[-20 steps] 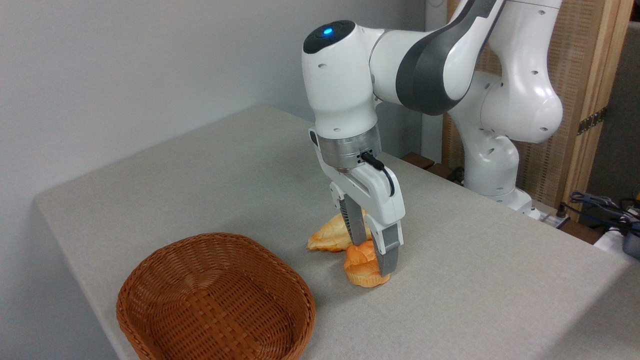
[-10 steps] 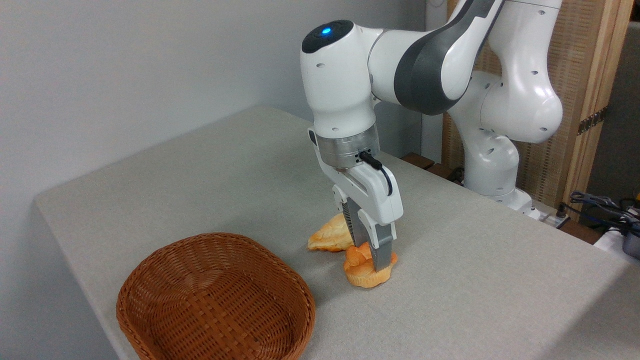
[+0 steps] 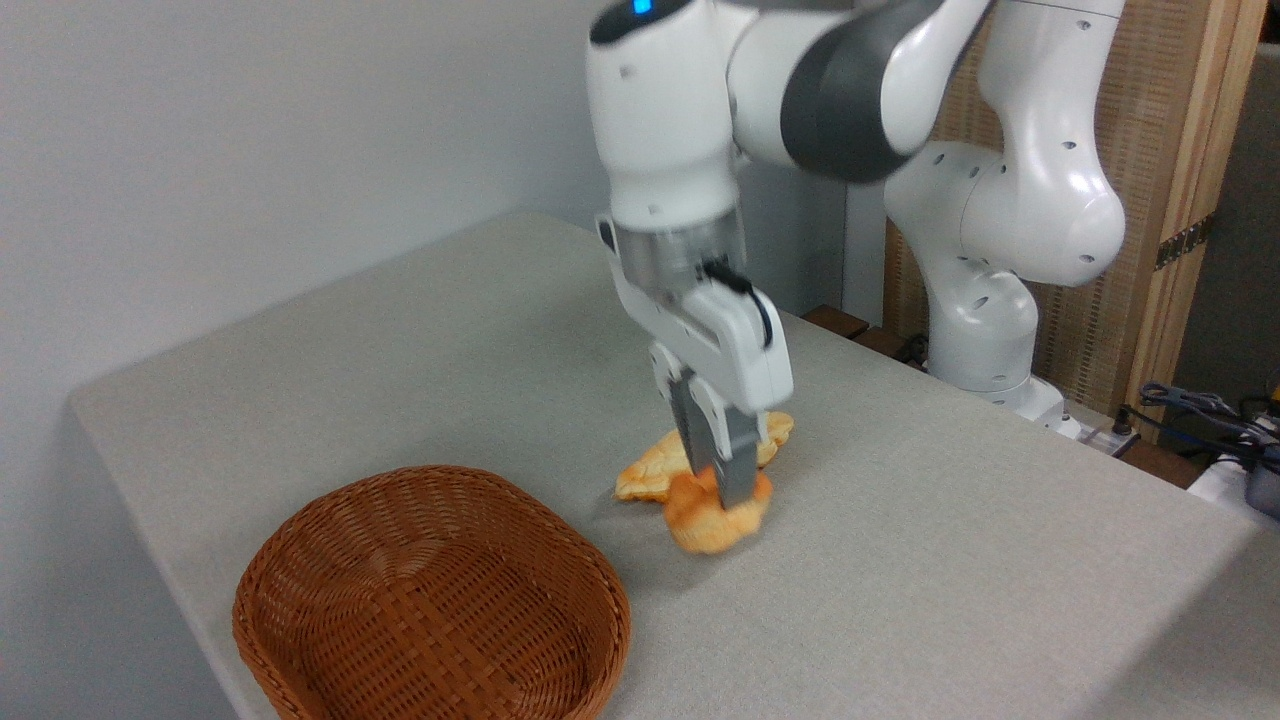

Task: Put bread into the basket
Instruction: 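Lift the orange bun and carry it over the wicker basket, then lower the bun into the basket and open the gripper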

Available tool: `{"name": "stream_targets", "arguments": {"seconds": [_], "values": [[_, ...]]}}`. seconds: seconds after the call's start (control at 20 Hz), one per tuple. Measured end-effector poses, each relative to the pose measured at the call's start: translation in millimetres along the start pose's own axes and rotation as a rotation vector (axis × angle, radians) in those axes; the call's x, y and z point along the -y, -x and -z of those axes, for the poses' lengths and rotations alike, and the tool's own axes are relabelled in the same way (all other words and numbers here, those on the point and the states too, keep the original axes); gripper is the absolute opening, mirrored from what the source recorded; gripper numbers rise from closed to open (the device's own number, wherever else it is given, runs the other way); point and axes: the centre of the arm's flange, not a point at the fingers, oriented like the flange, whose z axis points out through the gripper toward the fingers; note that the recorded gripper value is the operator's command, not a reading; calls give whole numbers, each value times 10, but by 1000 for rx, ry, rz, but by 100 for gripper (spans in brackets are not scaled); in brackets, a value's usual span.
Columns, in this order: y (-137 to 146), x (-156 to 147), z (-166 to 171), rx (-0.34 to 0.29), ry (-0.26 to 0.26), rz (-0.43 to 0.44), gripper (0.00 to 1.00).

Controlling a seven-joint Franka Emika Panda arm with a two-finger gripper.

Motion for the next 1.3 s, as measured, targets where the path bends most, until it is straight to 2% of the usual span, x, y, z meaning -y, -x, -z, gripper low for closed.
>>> {"name": "stream_targets", "arguments": {"seconds": [0.05,0.25,0.35,0.55,0.65,0.85,0.9,0.95,1.0,1.05,1.2,1.3], "values": [[-14,27,110,-15,-1,7,34],[-179,245,773,-140,-22,48,34],[-315,363,892,-169,-29,58,36],[-761,578,898,-172,-34,71,38],[-988,682,845,-168,-35,61,44],[-1369,864,705,-170,-41,37,46],[-1486,901,654,-178,-50,26,49],[-1553,913,620,-183,-55,20,60],[-1669,923,552,-193,-64,14,66],[-1784,917,474,-201,-67,13,68],[-2023,881,271,-213,-64,11,95],[-2100,873,180,-214,-59,5,100]]}}
